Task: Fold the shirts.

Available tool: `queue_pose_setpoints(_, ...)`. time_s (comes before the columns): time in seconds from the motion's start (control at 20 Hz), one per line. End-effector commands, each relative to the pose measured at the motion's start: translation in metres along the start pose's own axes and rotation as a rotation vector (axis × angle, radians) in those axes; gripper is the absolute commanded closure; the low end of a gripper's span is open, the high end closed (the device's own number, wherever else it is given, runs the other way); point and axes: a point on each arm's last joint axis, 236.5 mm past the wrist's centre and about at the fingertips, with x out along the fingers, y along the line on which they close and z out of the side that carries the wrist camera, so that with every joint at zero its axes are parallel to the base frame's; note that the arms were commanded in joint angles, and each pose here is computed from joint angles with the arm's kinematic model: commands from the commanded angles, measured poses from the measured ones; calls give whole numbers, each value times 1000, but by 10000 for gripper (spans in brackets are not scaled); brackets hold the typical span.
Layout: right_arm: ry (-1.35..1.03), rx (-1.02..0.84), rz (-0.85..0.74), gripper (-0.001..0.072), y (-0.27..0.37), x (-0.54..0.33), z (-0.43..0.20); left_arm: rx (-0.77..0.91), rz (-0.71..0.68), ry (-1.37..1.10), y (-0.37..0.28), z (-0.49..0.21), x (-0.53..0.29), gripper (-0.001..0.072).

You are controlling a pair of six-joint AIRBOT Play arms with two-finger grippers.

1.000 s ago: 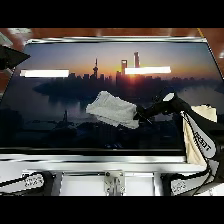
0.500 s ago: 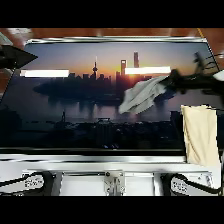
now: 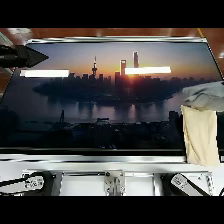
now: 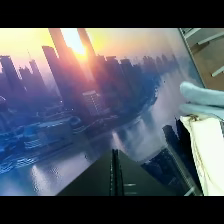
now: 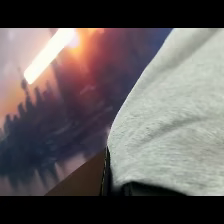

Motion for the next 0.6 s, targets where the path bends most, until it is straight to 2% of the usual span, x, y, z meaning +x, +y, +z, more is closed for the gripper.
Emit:
queue_pose_setpoints(0.0, -18, 76, -121, 654, -50, -35, -2, 2, -24, 44, -7, -10, 2, 672)
queue_pose_setpoints(0.2, 113, 69, -194, 654, -75, -48, -34, 2, -24, 45, -7, -11, 2, 672)
queue_pose_setpoints(0.35, 250, 95, -369, 654, -114, -66, -68, 2, -25, 45, -7, -11, 2, 672)
queue_pose_setpoints(0.55, 302, 171, -613, 655, -163, -91, -93, 2, -25, 45, -7, -11, 2, 671)
